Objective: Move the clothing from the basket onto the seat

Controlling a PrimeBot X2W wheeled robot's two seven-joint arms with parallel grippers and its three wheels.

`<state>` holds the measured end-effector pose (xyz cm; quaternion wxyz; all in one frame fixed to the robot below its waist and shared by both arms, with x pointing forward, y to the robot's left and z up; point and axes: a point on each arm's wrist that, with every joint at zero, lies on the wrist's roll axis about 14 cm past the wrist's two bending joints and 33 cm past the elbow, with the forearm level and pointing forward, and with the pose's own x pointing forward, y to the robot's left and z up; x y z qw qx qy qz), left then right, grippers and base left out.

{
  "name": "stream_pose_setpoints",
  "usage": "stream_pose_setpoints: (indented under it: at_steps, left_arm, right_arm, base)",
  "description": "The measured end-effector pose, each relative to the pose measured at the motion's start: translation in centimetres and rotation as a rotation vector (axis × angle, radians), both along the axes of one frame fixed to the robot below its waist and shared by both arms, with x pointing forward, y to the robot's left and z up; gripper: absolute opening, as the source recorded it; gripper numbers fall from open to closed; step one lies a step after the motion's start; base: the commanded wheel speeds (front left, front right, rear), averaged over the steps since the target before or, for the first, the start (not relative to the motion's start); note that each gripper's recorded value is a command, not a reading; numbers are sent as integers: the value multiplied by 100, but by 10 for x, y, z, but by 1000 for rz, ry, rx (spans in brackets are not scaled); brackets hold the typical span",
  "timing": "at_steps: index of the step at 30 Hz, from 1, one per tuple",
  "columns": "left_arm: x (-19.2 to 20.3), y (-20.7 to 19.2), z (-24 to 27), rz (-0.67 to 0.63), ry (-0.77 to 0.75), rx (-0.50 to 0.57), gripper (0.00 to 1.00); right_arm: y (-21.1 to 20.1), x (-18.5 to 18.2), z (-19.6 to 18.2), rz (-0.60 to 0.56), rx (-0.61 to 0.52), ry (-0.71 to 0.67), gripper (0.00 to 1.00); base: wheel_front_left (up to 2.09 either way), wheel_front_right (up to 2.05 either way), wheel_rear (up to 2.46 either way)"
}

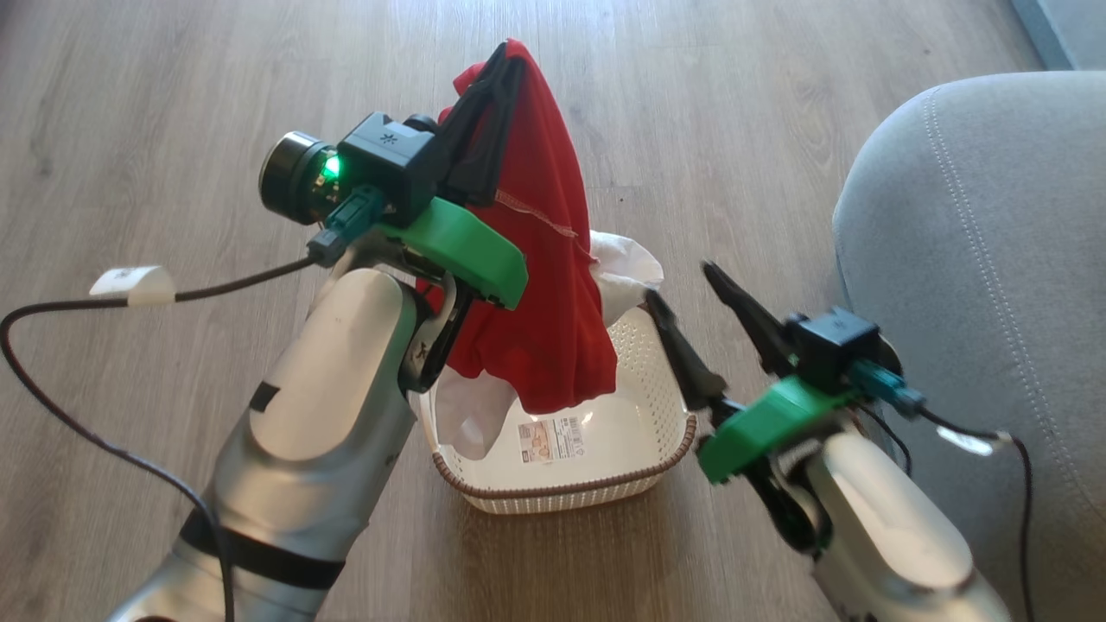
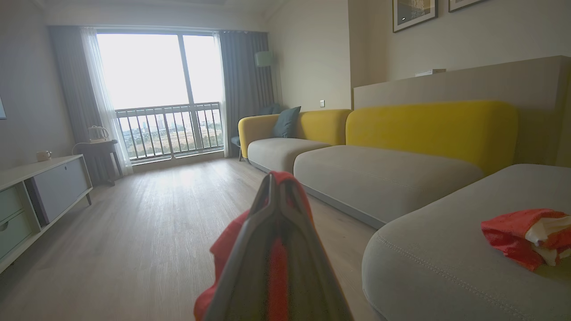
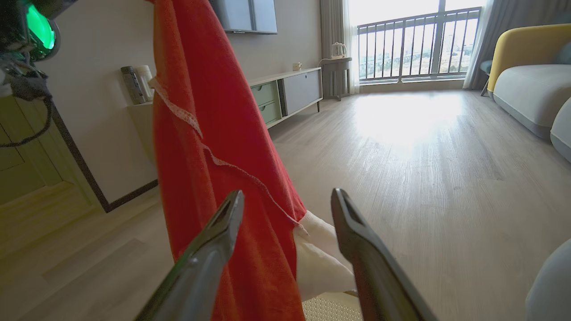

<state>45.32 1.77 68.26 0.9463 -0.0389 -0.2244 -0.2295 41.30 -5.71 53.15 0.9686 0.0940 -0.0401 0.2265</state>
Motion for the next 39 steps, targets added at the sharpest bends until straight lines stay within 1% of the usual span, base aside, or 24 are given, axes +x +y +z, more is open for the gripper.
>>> stream_pose_setpoints:
  at_steps: [4,7,11,18,22,23,24,25,30,35,36,37,38,39]
  left_arm:
    - [0,-2,-3,-11,12,-6,0]
    - [-2,-5,-4,-20,13,-1,0]
    - [-6,-9,-5,-36,11,8,0]
    - [-15,-13,0,-59,0,11,0]
    - [-18,-12,0,-56,0,17,0]
    - [-19,-12,0,-57,2,16,0]
    - [-19,-11,0,-55,1,15,0]
    - [-20,-11,1,-53,0,15,0]
    - [-19,-12,-1,-55,3,21,0]
    - [-14,-16,-15,-63,47,30,0]
    - [-13,-18,-18,-73,58,32,7]
    - [-12,-19,-20,-77,64,28,42]
    - [-12,-20,-20,-81,65,29,98]
    - [-12,-23,-21,-89,67,30,100]
  right_arm:
    - [30,5,24,96,-10,-68,100]
    - [50,4,27,162,-30,-79,100]
    - [72,2,13,237,-84,-47,100]
    - [86,3,-18,283,-174,30,100]
    - [94,-1,-32,310,-192,75,100]
    - [96,-1,-34,315,-194,82,79]
    - [97,-2,-37,319,-199,88,15]
    - [98,-2,-38,324,-202,93,0]
    - [102,-1,-35,331,-174,104,0]
    - [99,0,-36,322,-169,109,0]
    - [97,0,-36,318,-166,109,0]
    - [96,1,-35,313,-160,110,0]
    - [95,1,-34,311,-155,107,0]
    - [95,1,-31,308,-148,101,0]
  base:
    - [0,0,0]
    - [0,0,0]
    - [0,0,0]
    - [0,0,0]
    - [0,0,0]
    - [0,0,0]
    - [0,0,0]
    - [0,0,0]
    - [0,0,0]
    - [0,0,0]
    - [0,0,0]
    - [0,0,0]
    - [0,0,0]
    - [0,0,0]
